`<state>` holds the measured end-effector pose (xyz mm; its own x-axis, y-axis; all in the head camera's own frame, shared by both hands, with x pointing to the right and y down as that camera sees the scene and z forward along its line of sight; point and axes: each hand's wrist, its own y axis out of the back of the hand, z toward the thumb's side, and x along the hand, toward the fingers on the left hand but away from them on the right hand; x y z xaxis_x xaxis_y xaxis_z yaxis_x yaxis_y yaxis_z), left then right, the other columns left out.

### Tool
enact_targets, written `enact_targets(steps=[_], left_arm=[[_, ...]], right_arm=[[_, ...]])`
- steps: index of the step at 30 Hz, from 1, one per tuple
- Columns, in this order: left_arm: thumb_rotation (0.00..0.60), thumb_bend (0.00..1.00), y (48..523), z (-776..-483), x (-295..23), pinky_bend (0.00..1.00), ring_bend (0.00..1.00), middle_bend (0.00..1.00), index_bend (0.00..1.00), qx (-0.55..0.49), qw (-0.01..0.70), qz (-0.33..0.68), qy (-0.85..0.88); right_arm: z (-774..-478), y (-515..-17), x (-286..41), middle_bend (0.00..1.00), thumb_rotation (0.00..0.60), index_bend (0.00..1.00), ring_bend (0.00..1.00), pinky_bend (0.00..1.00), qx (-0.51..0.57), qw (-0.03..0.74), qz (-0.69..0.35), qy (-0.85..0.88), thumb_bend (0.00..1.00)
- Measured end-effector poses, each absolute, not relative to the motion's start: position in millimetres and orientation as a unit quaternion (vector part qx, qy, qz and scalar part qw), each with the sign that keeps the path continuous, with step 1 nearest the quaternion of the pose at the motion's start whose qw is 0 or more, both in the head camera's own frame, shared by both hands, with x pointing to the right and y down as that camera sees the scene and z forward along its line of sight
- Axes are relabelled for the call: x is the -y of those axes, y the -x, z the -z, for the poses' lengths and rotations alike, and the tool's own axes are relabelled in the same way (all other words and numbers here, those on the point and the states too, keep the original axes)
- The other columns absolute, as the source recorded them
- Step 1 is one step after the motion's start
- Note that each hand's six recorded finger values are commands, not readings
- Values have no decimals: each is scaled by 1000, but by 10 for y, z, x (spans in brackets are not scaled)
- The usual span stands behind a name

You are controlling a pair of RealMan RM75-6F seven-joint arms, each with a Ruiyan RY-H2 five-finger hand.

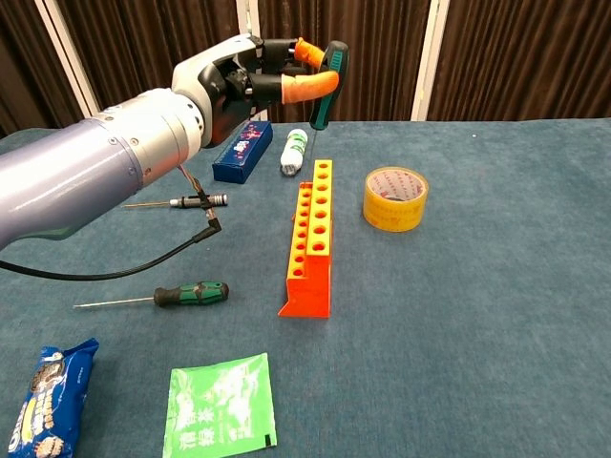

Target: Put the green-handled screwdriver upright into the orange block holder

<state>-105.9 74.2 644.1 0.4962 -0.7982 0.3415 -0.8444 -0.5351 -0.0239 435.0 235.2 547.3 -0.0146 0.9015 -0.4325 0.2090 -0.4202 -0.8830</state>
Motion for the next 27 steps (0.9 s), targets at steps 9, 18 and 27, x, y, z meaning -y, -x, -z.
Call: enact_targets(steps=[9,18,27], left_arm=[[600,305,1015,-6531,-752,1,0,51,636,469,75,-167,-864],[600,304,961,-6569,-729,4,0,55,638,469,80,-167,-864],[600,305,927,-6574,-700,8,0,58,639,471,90,-162,-862]], right_arm=[[-5471,-4352,-2352,0,600,0,0,0,443,307,-560,630,65],[-5477,-4357,-2351,0,600,0,0,0,443,306,-561,629,64],[-5483,-4361,-2341,0,600,0,0,0,444,305,-561,628,64]])
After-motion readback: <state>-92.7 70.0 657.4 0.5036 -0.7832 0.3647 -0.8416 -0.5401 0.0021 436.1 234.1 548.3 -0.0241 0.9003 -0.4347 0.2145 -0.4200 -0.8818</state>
